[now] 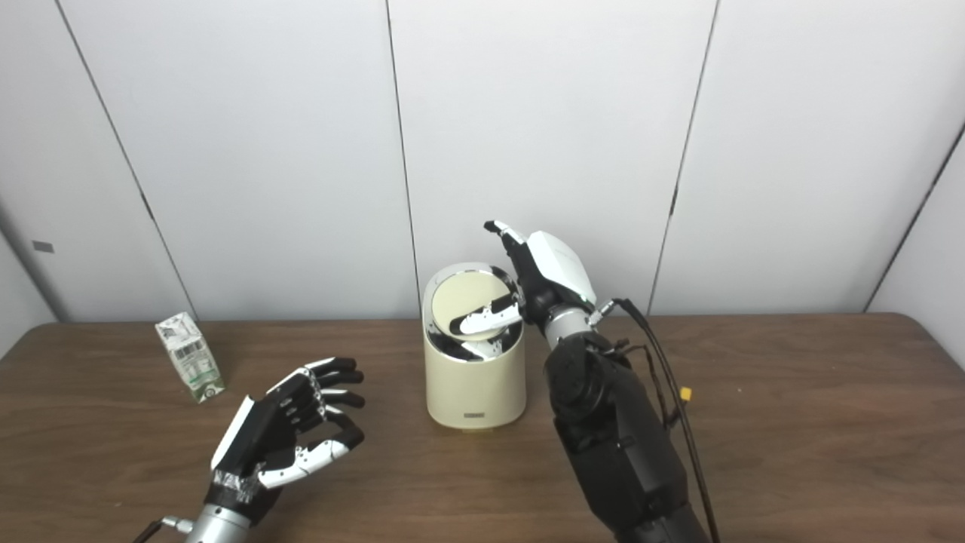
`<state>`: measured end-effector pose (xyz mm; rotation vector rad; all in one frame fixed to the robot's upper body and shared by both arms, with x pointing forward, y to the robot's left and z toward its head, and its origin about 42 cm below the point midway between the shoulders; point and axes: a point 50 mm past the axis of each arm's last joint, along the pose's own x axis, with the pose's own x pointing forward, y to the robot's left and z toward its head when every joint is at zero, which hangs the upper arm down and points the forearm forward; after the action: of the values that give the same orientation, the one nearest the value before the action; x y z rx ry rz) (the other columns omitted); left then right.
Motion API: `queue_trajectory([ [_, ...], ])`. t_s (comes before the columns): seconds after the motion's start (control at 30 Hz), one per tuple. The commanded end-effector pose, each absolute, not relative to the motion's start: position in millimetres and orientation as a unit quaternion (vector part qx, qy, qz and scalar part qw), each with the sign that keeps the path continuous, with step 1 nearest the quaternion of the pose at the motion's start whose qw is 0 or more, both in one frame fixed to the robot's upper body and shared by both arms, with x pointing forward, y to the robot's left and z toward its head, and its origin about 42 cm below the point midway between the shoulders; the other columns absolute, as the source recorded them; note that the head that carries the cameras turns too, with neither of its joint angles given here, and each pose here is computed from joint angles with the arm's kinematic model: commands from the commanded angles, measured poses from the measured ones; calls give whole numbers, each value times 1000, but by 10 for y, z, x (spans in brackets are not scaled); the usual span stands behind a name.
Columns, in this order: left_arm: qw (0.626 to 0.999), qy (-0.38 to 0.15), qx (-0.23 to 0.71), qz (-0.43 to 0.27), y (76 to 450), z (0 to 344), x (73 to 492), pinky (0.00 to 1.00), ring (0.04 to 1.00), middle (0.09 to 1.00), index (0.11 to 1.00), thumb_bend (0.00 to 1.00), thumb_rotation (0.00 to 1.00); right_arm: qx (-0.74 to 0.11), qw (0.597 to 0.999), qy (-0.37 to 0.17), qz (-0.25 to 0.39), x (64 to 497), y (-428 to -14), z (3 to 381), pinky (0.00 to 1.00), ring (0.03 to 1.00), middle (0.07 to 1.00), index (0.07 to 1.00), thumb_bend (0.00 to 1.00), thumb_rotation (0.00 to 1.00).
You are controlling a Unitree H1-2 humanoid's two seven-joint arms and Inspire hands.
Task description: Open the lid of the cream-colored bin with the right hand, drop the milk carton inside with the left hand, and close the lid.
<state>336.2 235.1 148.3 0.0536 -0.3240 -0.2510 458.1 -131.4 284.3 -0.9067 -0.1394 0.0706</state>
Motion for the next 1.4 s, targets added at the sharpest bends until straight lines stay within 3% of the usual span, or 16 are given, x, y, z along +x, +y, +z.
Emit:
queue_trajectory([
  [0.0, 971, -199, 35, -129, 2360, 1678, 3402, 506, 648, 749, 783, 671, 108, -470, 882, -30, 31, 4585, -1436, 2670, 659, 851, 916, 891, 754, 12],
  [0.1, 971, -197, 35, -130, 2364, 1677, 3405, 503, 649, 751, 780, 674, 102, -466, 884, -31, 32, 4570, -1456, 2680, 684, 860, 919, 891, 758, 21],
  [0.23, 971, -197, 35, -129, 2369, 1675, 3411, 500, 647, 749, 779, 670, 89, -439, 897, -40, 29, 4536, -1499, 2794, 717, 884, 940, 909, 728, 106],
  [0.37, 971, -197, 33, -128, 2372, 1671, 3413, 501, 646, 748, 780, 675, 98, -392, 916, -80, 17, 4446, -1576, 2976, 718, 888, 938, 906, 734, 154],
  [0.57, 971, -197, 39, -128, 2375, 1669, 3422, 502, 645, 748, 780, 679, 118, -377, 919, -117, 10, 4343, -1702, 3199, 647, 834, 936, 894, 698, 247],
  [0.7, 972, -196, 34, -129, 2362, 1671, 3414, 505, 649, 750, 781, 671, 93, -372, 920, -124, 2, 4262, -1818, 3280, 650, 823, 911, 901, 665, 293],
  [1.0, 971, -199, 35, -130, 2336, 1695, 3401, 503, 643, 741, 779, 679, 103, -338, 934, -119, -8, 3963, -2055, 2927, 642, 794, 874, 907, 663, 338],
  [1.13, 971, -200, 35, -129, 2337, 1708, 3391, 506, 643, 745, 781, 674, 103, -293, 947, -128, -7, 3789, -2163, 2693, 648, 782, 855, 867, 697, 318],
  [1.37, 970, -201, 35, -129, 2347, 1720, 3389, 508, 650, 749, 783, 682, 118, -242, 963, -111, -30, 3551, -2456, 2281, 689, 810, 864, 885, 800, 339],
])
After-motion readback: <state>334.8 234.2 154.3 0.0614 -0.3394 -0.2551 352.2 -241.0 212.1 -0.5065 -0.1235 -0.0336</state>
